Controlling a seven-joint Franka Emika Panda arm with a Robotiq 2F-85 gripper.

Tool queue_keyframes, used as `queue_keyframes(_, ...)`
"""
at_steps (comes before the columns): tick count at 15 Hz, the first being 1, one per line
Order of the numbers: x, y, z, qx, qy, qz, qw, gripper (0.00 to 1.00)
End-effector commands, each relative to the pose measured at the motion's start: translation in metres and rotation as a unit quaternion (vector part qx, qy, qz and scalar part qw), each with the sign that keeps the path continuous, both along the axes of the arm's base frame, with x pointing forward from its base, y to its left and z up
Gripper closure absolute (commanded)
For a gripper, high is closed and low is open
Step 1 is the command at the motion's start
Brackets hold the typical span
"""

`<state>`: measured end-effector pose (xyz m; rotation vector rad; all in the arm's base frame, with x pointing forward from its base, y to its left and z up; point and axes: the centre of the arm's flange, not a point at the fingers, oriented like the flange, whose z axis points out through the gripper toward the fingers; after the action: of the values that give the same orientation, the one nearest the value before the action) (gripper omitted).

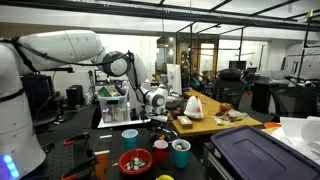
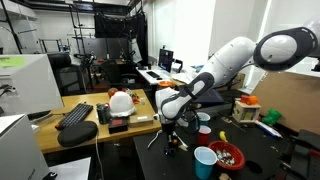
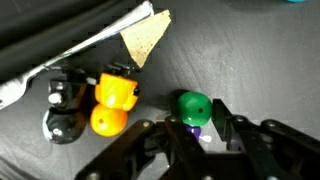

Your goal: Put all the South Park toys in the green cup

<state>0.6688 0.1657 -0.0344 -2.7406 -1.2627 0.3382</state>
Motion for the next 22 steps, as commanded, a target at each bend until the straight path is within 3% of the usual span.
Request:
queue_keyframes(1, -0.003, -0.016, 0.033, 0.022, 0.002, 0.005, 0.9997, 0.88)
queue_keyframes(10, 0.014, -0.104, 0.124, 0.051, -0.035, -0.089, 0.9941, 0.88)
queue_keyframes(15, 0.009, -0.173, 0.157, 0.015, -0.060, -0.167, 0.9840, 0.88)
queue_keyframes(18, 0.001, -0.210, 0.161, -0.031, -0.077, -0.228, 0.9701, 0.88)
queue_keyframes(22, -0.016, -0.250, 0.157, -0.075, -0.073, -0.317, 0.9428, 0.88)
